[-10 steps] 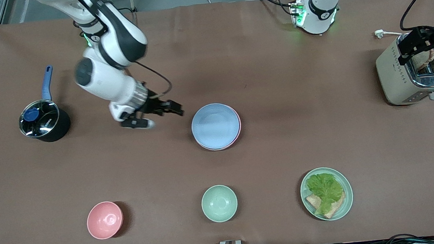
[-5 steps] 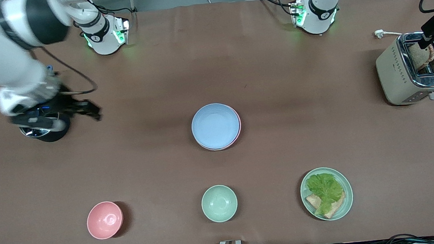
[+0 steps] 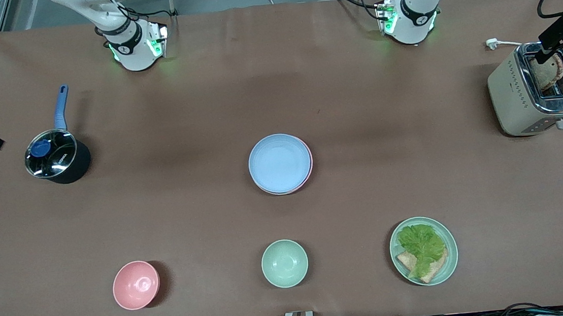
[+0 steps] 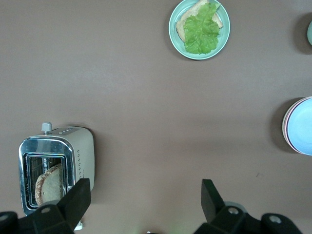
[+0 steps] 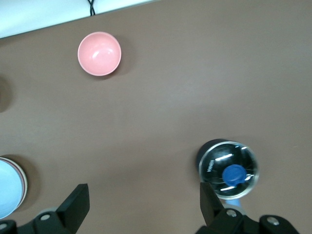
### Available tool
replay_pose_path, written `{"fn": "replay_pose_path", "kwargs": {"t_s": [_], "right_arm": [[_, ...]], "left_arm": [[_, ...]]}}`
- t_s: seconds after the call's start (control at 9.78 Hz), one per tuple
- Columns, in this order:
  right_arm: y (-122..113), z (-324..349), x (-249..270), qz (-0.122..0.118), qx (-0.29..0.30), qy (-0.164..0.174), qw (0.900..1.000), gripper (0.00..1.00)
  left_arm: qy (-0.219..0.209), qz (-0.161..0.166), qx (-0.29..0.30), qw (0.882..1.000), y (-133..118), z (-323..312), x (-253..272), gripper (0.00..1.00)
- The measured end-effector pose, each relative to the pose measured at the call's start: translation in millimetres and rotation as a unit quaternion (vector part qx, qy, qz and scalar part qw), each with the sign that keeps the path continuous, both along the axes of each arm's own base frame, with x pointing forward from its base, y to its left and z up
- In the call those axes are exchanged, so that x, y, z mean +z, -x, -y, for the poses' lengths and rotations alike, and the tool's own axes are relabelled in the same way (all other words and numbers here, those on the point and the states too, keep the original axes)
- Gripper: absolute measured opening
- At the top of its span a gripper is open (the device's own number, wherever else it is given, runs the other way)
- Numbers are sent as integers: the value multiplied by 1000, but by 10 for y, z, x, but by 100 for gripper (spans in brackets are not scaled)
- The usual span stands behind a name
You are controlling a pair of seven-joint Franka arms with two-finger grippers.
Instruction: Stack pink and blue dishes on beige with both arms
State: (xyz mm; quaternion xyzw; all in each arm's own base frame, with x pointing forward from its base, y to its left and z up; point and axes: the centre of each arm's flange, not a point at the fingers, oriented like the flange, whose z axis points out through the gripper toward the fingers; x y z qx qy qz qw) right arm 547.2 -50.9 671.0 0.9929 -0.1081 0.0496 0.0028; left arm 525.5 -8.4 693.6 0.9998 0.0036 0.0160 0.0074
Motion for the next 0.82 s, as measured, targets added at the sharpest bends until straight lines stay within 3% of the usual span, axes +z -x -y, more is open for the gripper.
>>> {"fn": "replay_pose_path", "kwargs": {"t_s": [0.41,0.82], "right_arm": [[50,-37,60,-21,3,1,1000,100],[41,-49,48,-23,11,2,1000,100]], "left_arm": [[-1,-4,-12,1000,-9,62,-35,100],[-1,-4,-17,1000,-9,90,-40,100]]}}
